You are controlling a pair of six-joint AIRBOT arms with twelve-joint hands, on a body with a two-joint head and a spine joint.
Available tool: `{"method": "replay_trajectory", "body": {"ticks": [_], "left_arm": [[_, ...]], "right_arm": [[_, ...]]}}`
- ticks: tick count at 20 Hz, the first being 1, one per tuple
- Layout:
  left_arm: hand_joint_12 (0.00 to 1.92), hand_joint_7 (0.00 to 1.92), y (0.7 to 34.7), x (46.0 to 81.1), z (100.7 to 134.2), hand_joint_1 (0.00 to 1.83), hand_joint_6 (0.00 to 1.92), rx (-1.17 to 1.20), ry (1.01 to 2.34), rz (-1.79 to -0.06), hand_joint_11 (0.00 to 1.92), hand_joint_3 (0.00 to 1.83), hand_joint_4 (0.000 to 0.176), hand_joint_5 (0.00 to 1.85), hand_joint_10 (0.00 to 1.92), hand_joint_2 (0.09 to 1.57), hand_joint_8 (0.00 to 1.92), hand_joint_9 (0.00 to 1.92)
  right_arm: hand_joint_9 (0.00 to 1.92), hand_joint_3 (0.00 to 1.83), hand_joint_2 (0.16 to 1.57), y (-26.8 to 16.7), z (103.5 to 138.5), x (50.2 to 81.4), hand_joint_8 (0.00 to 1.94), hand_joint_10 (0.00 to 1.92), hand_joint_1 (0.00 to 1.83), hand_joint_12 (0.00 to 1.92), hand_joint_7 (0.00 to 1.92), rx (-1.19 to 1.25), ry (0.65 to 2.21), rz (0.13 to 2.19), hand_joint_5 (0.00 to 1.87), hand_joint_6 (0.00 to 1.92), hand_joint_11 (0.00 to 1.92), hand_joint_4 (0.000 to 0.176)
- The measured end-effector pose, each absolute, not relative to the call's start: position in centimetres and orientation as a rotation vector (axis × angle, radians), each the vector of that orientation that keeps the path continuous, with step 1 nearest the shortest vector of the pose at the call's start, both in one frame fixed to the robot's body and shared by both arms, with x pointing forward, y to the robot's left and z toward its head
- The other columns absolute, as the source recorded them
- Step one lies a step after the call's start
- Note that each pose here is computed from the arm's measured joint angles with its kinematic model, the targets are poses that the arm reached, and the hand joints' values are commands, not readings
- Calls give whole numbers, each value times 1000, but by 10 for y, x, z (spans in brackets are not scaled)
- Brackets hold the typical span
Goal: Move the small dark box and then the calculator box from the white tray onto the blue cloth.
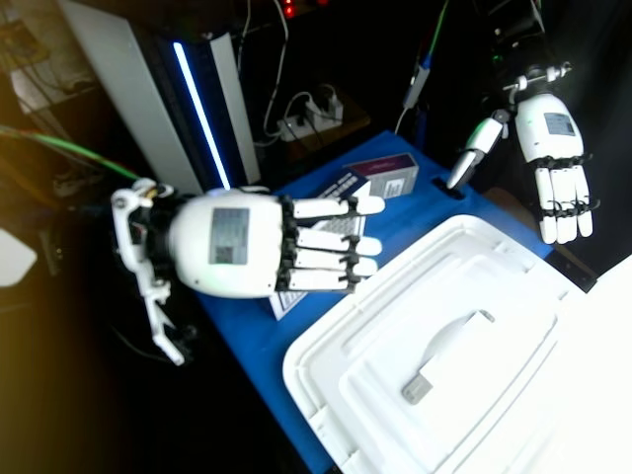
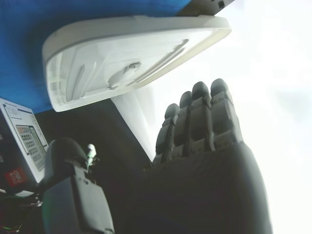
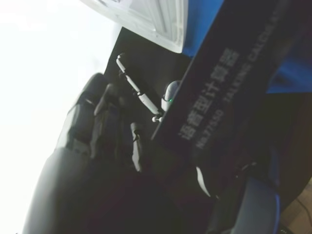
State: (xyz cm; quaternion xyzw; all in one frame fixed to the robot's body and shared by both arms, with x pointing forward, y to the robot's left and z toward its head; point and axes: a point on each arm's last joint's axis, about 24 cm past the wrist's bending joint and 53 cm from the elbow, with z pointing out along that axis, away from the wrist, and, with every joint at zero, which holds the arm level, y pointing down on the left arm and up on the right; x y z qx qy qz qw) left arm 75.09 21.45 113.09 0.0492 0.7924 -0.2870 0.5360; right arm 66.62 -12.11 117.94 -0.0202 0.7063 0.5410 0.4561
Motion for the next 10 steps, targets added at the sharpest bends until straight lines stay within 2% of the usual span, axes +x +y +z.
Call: {"method": "replay_trajectory", "body": {"ticks": [1,2,5,6,7,8,9,10], "left_arm": [[0,68,214,750,1132,403,0,108,1882,-699,0,0,50,0,0,873,1,55],[0,45,214,750,1134,414,0,105,1877,-707,0,0,50,0,0,872,0,42],[11,0,214,747,1153,392,0,73,1821,-772,24,0,68,0,0,842,0,26],[18,0,216,746,1162,374,0,67,1788,-786,35,0,42,0,3,852,0,32],[18,0,216,747,1164,374,0,64,1780,-789,35,0,42,0,3,852,0,32],[5,0,216,747,1168,399,0,44,1765,-807,6,0,32,0,0,859,0,26],[7,4,215,744,1174,385,0,39,1749,-831,13,0,31,0,3,860,1,33],[1,0,213,739,1181,375,0,16,1723,-877,2,0,89,0,0,850,0,6]], "right_arm": [[18,0,583,-128,1186,673,0,3,685,473,0,-28,1710,1319,0,0,0,176],[3,0,576,-133,1190,677,0,0,736,311,0,-13,1692,1316,0,0,0,176],[0,0,572,-152,1207,688,0,0,812,302,0,29,1617,1303,0,0,0,176],[0,0,569,-158,1209,693,0,0,873,475,0,47,1609,1294,0,0,0,176],[0,0,569,-160,1210,694,0,0,873,475,0,55,1605,1293,0,0,0,176],[0,2,583,-165,1214,696,0,0,929,269,0,73,1589,1294,0,0,0,176],[0,0,581,-168,1220,697,0,0,903,225,0,81,1565,1302,0,0,0,176],[0,1,587,-173,1230,697,0,0,912,186,0,88,1528,1311,0,0,0,176]]}}
